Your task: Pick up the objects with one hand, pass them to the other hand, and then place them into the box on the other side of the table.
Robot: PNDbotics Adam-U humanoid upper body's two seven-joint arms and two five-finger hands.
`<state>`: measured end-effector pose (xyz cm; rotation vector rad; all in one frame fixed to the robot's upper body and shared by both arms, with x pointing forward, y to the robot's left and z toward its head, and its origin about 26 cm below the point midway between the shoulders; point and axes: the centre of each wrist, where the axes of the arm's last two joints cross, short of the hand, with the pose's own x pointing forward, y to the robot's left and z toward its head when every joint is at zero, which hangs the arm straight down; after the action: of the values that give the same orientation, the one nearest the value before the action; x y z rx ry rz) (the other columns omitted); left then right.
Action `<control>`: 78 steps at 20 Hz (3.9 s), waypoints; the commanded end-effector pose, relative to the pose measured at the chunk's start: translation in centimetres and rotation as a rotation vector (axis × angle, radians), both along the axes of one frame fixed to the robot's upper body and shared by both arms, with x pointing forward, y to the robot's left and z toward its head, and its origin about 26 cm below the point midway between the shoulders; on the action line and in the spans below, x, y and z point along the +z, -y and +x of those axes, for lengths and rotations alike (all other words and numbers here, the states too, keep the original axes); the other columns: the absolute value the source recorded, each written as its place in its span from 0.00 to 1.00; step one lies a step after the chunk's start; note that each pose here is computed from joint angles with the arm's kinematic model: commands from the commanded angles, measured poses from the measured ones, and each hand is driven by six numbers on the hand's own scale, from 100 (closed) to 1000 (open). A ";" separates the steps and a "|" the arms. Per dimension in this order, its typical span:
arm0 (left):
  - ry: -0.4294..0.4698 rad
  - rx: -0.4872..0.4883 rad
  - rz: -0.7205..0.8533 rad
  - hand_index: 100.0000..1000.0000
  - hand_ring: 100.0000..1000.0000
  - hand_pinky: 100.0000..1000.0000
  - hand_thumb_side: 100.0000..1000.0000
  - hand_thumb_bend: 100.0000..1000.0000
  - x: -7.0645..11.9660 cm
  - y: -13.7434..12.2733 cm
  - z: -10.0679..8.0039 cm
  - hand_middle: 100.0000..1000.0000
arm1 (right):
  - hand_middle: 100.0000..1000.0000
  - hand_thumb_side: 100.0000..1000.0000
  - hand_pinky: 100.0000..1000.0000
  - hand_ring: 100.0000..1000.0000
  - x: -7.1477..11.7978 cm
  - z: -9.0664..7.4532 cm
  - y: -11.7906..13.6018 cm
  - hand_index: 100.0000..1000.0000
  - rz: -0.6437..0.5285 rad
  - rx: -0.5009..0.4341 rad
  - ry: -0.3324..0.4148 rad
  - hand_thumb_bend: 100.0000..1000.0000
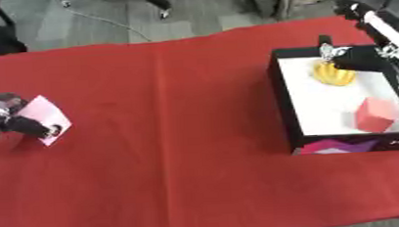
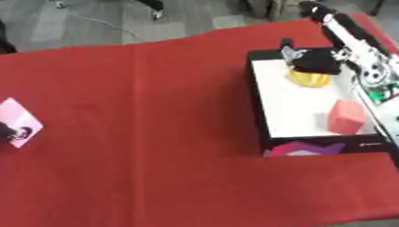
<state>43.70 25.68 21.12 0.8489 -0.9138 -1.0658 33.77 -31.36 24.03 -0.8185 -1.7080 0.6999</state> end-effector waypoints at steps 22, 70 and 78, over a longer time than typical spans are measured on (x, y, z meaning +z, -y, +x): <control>0.685 -0.472 -0.158 0.62 0.51 0.63 0.35 0.00 1.1 6.4 -6.3 0.48 | 0.96 0.07 1.00 1.00 7.8 -3.6 -13.4 1.00 -0.278 0.772 0.180 0.00; 0.908 -0.713 -0.065 0.59 0.46 0.59 0.26 0.00 0.1 10.7 -9.8 0.47 | 0.99 0.00 1.00 1.00 5.7 -1.1 -21.6 1.00 -0.590 0.880 0.034 0.00; 0.964 -0.738 -0.103 0.59 0.45 0.57 0.25 0.00 0.4 11.0 -10.3 0.46 | 0.98 0.00 1.00 1.00 5.5 -0.8 -21.6 1.00 -0.622 0.854 0.039 0.00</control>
<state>33.89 14.63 20.30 0.9526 -2.1333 -1.2101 32.77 -9.51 29.02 -0.4229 -1.8793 1.8660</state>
